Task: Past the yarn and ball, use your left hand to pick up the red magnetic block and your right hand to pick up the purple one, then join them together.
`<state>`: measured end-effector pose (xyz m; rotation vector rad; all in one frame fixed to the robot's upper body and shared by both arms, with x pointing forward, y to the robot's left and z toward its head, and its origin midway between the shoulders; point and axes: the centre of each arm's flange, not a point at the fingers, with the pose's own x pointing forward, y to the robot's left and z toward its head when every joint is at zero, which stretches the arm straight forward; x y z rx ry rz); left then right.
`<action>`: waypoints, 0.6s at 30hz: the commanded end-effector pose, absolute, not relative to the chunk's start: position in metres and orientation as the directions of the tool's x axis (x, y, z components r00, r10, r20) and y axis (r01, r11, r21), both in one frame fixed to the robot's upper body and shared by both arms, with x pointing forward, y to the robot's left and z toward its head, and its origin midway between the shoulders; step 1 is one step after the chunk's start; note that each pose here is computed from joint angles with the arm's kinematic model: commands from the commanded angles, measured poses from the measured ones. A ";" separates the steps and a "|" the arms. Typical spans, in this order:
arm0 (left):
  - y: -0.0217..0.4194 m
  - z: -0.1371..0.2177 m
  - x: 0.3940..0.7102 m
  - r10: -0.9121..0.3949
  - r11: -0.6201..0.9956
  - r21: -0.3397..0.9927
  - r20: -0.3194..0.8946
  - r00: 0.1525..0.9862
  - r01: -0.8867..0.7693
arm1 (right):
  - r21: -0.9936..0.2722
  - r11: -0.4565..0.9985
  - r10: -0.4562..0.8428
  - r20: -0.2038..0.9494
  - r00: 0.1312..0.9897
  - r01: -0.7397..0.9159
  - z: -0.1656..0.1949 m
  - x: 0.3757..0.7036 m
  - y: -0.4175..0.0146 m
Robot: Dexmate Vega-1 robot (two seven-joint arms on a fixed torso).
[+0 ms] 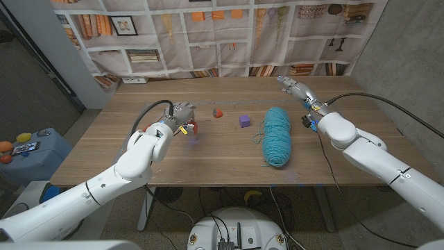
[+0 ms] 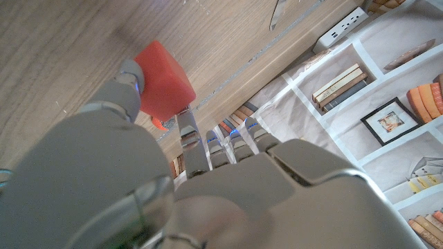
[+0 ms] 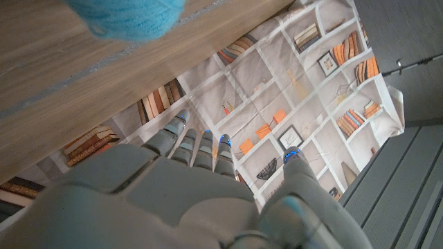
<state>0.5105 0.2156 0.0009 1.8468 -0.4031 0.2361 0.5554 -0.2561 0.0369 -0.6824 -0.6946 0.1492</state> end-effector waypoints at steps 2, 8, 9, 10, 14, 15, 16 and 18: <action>0.214 -0.002 0.506 -0.153 -0.264 0.870 0.388 0.909 -0.416 | -0.832 0.538 0.349 0.369 0.861 0.138 0.051 0.556 -0.248; 0.214 -0.005 0.504 -0.142 -0.223 0.872 0.413 0.899 -0.436 | -0.869 0.477 0.365 0.331 0.870 0.131 0.057 0.554 -0.242; 0.214 -0.006 0.504 -0.143 -0.217 0.872 0.417 0.898 -0.439 | -0.876 0.465 0.368 0.322 0.872 0.127 0.058 0.554 -0.240; 0.214 -0.006 0.504 -0.145 -0.214 0.871 0.420 0.896 -0.442 | -0.884 0.451 0.376 0.314 0.872 0.124 0.059 0.554 -0.239; 0.215 -0.007 0.504 -0.146 -0.192 0.873 0.427 0.892 -0.449 | -0.913 0.391 0.378 0.277 0.883 0.119 0.064 0.555 -0.234; 0.215 -0.007 0.504 -0.142 -0.174 0.875 0.432 0.891 -0.452 | -0.918 0.380 0.377 0.268 0.887 0.116 0.065 0.555 -0.233; 0.216 -0.007 0.505 -0.145 -0.162 0.876 0.434 0.889 -0.454 | -0.923 0.368 0.377 0.257 0.890 0.111 0.066 0.556 -0.232; 0.216 -0.007 0.505 -0.141 -0.147 0.876 0.441 0.886 -0.459 | -0.935 0.339 0.377 0.238 0.895 0.106 0.068 0.557 -0.230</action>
